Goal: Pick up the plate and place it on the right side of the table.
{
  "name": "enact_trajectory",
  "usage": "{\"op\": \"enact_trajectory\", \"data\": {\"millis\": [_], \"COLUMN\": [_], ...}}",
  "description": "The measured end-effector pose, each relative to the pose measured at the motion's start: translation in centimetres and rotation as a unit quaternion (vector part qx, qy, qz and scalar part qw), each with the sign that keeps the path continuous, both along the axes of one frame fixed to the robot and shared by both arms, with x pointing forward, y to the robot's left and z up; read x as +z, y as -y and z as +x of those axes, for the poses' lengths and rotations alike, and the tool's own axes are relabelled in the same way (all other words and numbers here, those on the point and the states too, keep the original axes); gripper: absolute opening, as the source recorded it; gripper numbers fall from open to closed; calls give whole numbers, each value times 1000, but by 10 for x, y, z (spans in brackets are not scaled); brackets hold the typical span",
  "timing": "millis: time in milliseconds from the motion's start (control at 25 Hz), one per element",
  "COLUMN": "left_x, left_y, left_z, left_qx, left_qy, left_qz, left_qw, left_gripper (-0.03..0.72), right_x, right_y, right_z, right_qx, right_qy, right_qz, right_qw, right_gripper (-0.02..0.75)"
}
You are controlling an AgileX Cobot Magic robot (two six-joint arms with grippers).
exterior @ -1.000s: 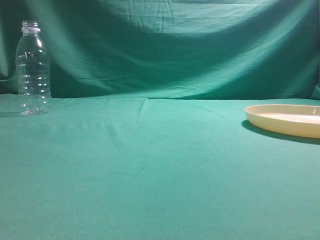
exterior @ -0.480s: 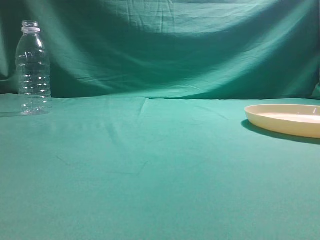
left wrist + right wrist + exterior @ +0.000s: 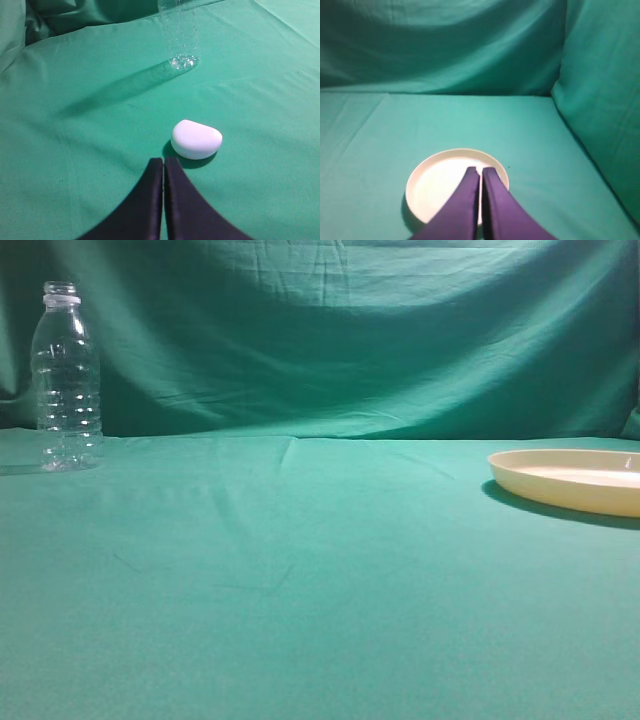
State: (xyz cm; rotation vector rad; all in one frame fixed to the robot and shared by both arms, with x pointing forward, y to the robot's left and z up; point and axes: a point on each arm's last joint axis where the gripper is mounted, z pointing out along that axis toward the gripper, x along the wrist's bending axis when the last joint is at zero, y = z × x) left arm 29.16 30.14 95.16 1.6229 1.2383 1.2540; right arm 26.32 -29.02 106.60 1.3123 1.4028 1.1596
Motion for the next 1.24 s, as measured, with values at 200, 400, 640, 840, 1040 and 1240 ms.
{"op": "enact_trajectory", "data": {"millis": [200, 400, 640, 840, 1040, 1240], "left_x": [0, 0, 0, 0, 0, 0], "left_y": [0, 0, 0, 0, 0, 0], "left_z": [0, 0, 0, 0, 0, 0], "left_qx": [0, 0, 0, 0, 0, 0], "left_qy": [0, 0, 0, 0, 0, 0], "left_qz": [0, 0, 0, 0, 0, 0], "left_qw": [1000, 1000, 1000, 1000, 1000, 1000], "left_gripper": [0, 0, 0, 0, 0, 0], "right_x": [-59, -105, -113, -120, -121, -121], "right_y": [3, 2, 1, 0, 0, 0], "right_z": [19, 29, 29, 28, 27, 27], "right_qx": [-12, 11, 18, 24, 25, 25], "right_qy": [17, -8, -19, -57, -62, -62], "right_qz": [4, 6, 6, 5, 6, 6], "right_qw": [1000, 1000, 1000, 998, 998, 998], "right_gripper": [0, 0, 0, 0, 0, 0]}}
